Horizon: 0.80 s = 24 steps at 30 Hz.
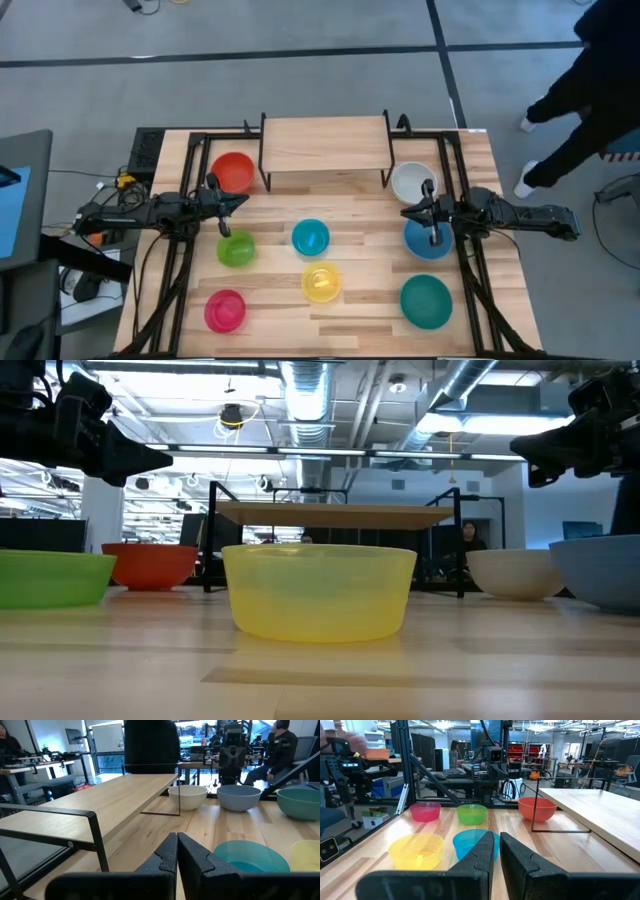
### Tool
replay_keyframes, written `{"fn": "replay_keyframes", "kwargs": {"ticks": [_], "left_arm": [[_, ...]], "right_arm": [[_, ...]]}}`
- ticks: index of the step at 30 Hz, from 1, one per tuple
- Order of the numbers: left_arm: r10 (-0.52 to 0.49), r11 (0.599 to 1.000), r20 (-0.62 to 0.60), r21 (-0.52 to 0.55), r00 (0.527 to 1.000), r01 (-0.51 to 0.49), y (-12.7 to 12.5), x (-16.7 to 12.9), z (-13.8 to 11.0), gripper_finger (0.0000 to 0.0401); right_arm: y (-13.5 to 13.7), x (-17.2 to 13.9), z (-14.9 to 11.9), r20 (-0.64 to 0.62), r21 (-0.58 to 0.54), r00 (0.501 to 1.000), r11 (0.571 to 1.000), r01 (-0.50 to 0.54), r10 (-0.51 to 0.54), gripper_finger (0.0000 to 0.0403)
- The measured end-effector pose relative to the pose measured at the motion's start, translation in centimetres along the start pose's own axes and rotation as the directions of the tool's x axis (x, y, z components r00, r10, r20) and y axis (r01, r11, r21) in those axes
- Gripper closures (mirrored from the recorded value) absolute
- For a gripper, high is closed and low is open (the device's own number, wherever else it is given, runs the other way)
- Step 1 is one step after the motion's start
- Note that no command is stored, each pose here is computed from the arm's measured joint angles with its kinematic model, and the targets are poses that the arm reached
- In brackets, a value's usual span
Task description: Place and stack bowls onto a shelf
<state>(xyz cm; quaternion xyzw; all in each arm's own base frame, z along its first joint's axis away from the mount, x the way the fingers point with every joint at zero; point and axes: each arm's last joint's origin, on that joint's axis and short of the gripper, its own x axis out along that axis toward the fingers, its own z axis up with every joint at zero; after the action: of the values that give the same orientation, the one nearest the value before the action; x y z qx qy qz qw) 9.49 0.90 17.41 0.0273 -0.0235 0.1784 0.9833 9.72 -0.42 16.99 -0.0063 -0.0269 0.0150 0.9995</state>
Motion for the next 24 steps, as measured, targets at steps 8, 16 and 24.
{"fn": "replay_keyframes", "kwargs": {"ticks": [8,16,24], "left_arm": [[0.0,1.0,0.0,0.0,1.0,0.0,0.0,0.0,0.0,0.0401],[0.0,1.0,0.0,0.0,1.0,0.0,0.0,0.0,0.0,0.0401],[0.03,0.984,0.057,-0.175,0.998,-0.02,0.1,0.0,0.6,0.0401]], "right_arm": [[0.0,0.0,0.0,0.0,-0.001,1.0,1.0,0.0,0.0,0.0344],[-0.1,-0.2,1.9,0.192,0.345,0.981,0.938,-0.031,-0.039,0.0344],[-1.2,-0.7,3.1,0.27,0.718,0.874,0.69,0.098,-0.405,0.0344]]}}
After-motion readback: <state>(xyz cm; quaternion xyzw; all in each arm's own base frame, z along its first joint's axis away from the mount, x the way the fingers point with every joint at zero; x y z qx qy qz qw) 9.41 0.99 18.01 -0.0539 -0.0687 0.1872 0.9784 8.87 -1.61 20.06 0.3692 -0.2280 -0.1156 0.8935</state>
